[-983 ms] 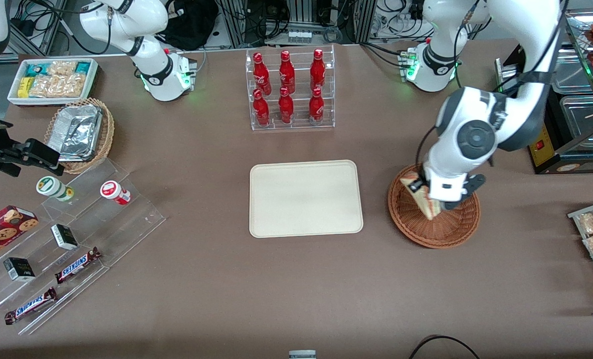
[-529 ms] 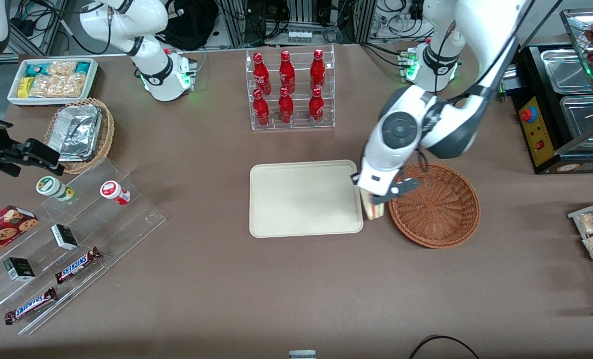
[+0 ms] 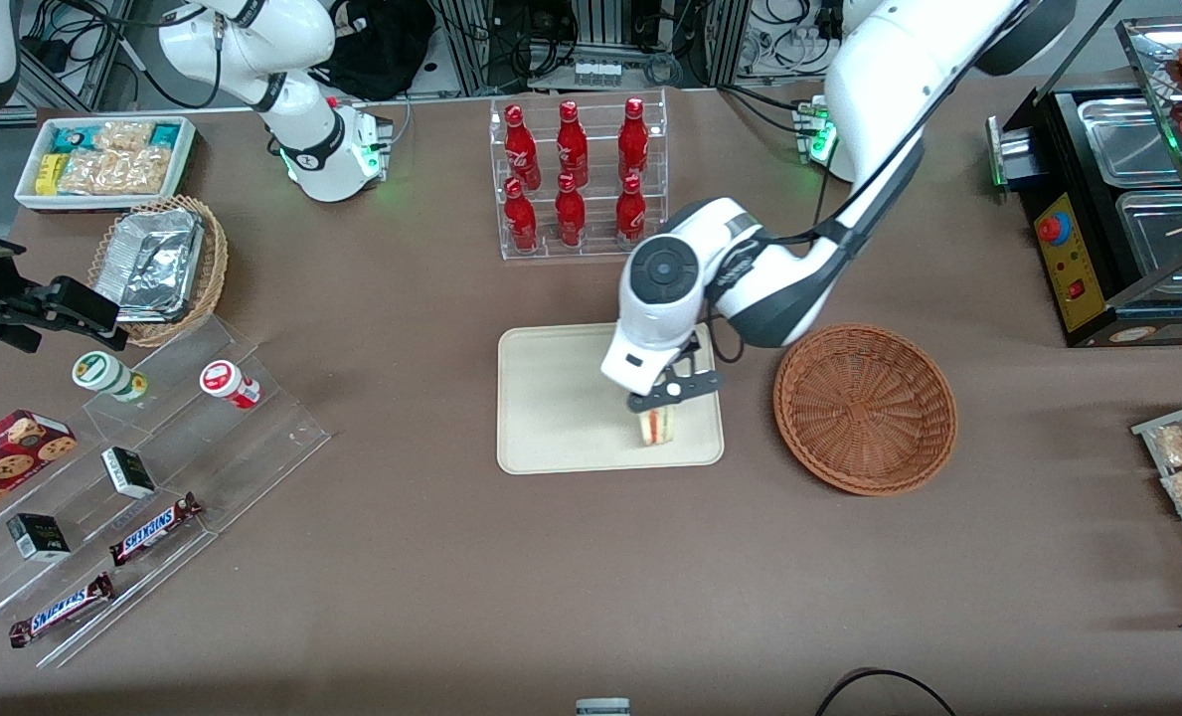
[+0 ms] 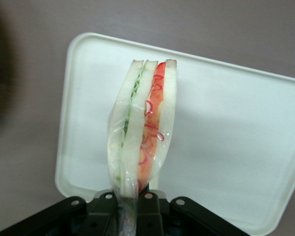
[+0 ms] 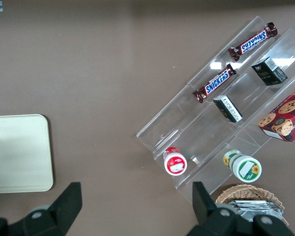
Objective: Place sandwich from basket to tray
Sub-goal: 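Carry the held sandwich over the cream tray, then lower the sandwich onto the tray and open the left gripper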
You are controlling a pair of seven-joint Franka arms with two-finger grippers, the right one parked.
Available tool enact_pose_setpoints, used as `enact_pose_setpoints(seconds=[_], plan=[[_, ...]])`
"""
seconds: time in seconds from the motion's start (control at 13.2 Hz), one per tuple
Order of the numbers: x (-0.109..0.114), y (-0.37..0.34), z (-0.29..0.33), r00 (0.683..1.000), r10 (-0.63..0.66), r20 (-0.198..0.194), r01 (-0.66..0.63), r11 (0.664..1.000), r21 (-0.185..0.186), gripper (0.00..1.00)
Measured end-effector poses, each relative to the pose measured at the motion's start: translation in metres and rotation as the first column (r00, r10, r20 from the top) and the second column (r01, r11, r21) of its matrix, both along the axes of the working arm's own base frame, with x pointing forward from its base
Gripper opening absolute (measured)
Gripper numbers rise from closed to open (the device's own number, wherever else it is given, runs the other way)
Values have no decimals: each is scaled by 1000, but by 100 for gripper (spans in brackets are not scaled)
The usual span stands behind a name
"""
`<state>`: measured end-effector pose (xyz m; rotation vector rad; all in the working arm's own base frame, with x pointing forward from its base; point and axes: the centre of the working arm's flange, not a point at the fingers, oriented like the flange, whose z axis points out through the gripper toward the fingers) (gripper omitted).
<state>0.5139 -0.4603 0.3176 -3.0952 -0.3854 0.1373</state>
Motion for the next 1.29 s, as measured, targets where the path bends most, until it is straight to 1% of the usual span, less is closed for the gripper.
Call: enact_pose_setpoints(seconds=[0.3, 0.45, 0.68, 0.98, 1.06, 1.13, 1.29], plan=[[-16, -39, -15, 999, -24, -22, 24, 1000, 1, 12], [-24, -49, -27, 999, -21, -34, 21, 1000, 13, 12], [-23, -51, -50, 999, 3, -47, -1, 999, 35, 12], [-24, -52, -62, 998, 15, -62, -13, 999, 43, 12], [-24, -52, -63, 998, 13, -60, -11, 999, 45, 15], [-24, -52, -64, 999, 6, -52, -3, 999, 51, 15], [-25, -55, -63, 1000, -7, -30, 9, 998, 61, 31]])
